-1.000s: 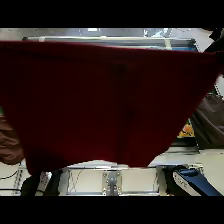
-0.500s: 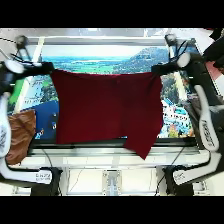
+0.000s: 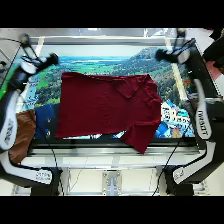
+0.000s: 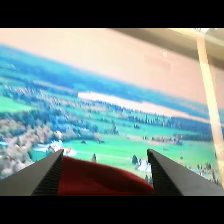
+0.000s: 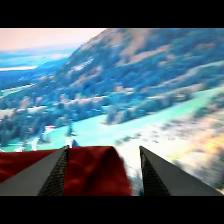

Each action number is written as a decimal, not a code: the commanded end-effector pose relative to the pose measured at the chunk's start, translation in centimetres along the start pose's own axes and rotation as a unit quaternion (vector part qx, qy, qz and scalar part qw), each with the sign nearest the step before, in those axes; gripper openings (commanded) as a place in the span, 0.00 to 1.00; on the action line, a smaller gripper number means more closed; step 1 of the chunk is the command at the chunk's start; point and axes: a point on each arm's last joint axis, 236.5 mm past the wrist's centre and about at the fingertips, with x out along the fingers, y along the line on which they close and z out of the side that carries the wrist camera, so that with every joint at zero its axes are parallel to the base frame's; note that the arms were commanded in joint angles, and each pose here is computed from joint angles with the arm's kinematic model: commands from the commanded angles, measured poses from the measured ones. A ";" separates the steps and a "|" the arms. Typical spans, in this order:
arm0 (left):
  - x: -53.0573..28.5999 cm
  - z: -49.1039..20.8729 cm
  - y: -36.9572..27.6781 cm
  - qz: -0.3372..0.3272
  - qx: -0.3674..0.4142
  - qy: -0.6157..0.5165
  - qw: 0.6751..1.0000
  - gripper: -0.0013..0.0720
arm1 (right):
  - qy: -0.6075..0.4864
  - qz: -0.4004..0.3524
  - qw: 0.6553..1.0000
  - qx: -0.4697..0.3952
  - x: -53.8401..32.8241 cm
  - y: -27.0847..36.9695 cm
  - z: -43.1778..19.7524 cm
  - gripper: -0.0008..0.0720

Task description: Fold the shirts.

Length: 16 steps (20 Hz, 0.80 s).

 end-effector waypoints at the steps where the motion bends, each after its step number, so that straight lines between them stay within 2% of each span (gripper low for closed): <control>1: -9.6 5.9 3.3 0.018 -0.024 -0.016 0.999 0.83 | 0.085 -0.081 0.993 -0.019 -10.9 -8.1 -0.5 0.63; 2: -12.8 5.7 5.5 0.037 -0.041 -0.001 0.998 0.83 | 0.104 -0.095 0.990 -0.023 -14.6 -10.0 -1.3 0.62; 4: -18.2 2.2 9.9 0.090 -0.070 0.029 0.993 0.66 | 0.135 -0.093 0.986 -0.007 -20.2 -11.7 -3.9 0.62; 6: -22.0 -5.9 13.0 0.139 -0.130 0.066 0.980 0.66 | 0.151 -0.064 0.986 0.024 -23.3 -11.6 -8.1 0.62; 8: -24.3 -16.0 13.2 0.163 -0.269 0.097 0.944 0.67 | 0.146 -0.033 0.985 0.085 -23.7 -10.6 -13.6 0.63; 10: -25.0 -24.0 11.3 0.158 -0.414 0.115 0.889 0.67 | 0.092 -0.010 0.980 0.177 -21.7 -9.1 -18.5 0.63; 12: -25.2 -30.0 7.7 0.120 -0.487 0.166 0.849 0.68 | 0.042 0.009 0.953 0.300 -19.3 -8.2 -21.7 0.63; 14: -25.6 -33.4 5.5 0.102 -0.516 0.213 0.823 0.70 | 0.063 0.056 0.924 0.372 -17.5 -6.1 -24.4 0.63; 16: -26.0 -34.6 5.8 0.115 -0.503 0.235 0.824 0.70 | 0.110 0.103 0.920 0.362 -16.4 -4.4 -26.0 0.63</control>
